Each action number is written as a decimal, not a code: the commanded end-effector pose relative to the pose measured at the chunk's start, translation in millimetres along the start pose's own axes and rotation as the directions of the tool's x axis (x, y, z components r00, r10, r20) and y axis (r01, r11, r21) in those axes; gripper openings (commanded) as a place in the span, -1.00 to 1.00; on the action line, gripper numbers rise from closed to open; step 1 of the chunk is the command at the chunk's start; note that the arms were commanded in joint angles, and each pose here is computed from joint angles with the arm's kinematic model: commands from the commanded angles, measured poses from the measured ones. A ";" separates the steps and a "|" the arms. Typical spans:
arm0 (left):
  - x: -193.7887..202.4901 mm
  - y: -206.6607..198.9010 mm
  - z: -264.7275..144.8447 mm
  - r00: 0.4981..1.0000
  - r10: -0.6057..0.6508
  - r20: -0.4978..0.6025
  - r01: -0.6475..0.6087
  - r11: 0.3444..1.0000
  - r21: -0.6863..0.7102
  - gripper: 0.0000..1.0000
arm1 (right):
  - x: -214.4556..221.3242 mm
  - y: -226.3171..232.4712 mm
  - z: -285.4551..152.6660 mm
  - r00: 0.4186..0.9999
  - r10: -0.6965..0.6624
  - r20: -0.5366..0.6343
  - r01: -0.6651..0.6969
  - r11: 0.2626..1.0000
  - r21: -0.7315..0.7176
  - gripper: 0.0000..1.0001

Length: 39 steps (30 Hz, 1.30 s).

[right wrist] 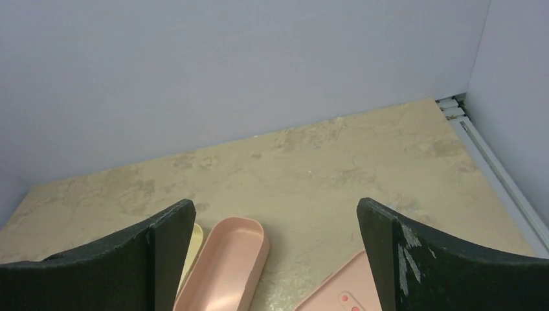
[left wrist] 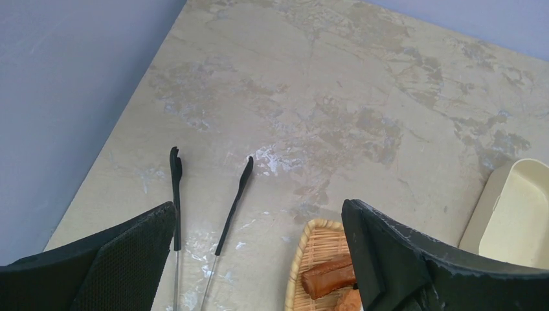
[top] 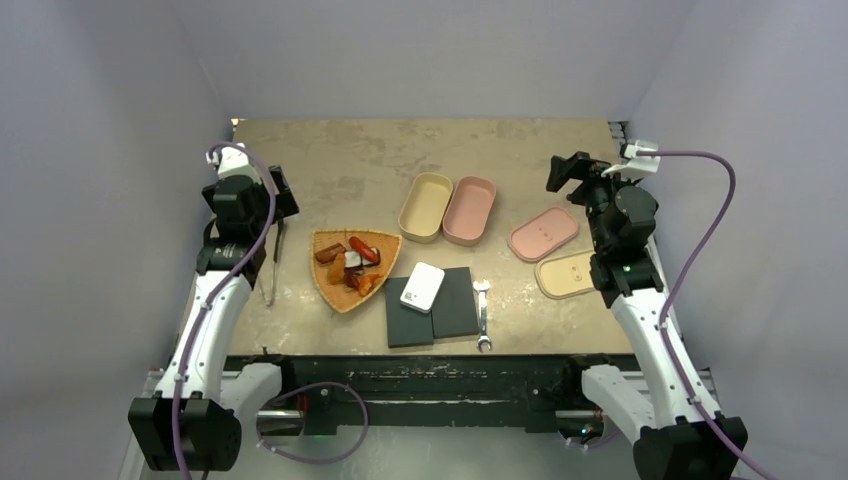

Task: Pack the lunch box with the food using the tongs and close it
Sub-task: Pick up the clamp at the center of the board.

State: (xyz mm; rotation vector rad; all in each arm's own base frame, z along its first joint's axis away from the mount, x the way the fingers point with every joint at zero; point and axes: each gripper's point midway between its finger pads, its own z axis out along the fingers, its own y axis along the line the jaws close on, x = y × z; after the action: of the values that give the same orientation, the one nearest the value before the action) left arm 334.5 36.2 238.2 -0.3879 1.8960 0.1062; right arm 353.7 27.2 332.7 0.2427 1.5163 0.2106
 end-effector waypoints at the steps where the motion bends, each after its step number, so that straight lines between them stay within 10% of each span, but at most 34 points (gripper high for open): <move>1: -5.9 -3.4 7.1 0.999 0.002 -0.035 -0.002 1.000 -0.009 0.99 | -7.5 -2.2 -6.2 0.999 -0.017 0.051 0.017 1.000 0.003 0.98; 10: 4.0 -4.4 12.6 0.998 0.028 -0.063 -0.028 1.000 -0.001 0.99 | -5.9 -1.0 -3.5 0.999 -0.017 0.045 0.017 1.000 -0.003 0.98; 27: 115.3 37.0 75.9 0.895 0.049 -0.444 -0.065 0.998 -0.022 0.97 | 13.5 17.1 -5.6 0.999 0.027 0.023 -0.024 0.992 -0.124 0.97; 33: 142.3 51.3 87.5 0.840 0.085 -0.536 -0.137 0.989 -0.058 0.25 | 13.7 22.2 -8.8 0.999 0.040 0.027 -0.035 0.987 -0.155 0.96; 39: 152.4 59.5 93.6 0.826 0.107 -0.554 -0.177 0.981 -0.075 -0.05 | 9.1 29.5 -15.4 0.998 0.049 0.039 -0.040 0.980 -0.197 0.96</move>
State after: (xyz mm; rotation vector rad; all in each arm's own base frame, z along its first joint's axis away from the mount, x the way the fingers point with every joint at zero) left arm 339.9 74.6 47.8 -0.4145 2.5373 0.1912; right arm 347.1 51.7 310.3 0.1553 1.5174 0.3389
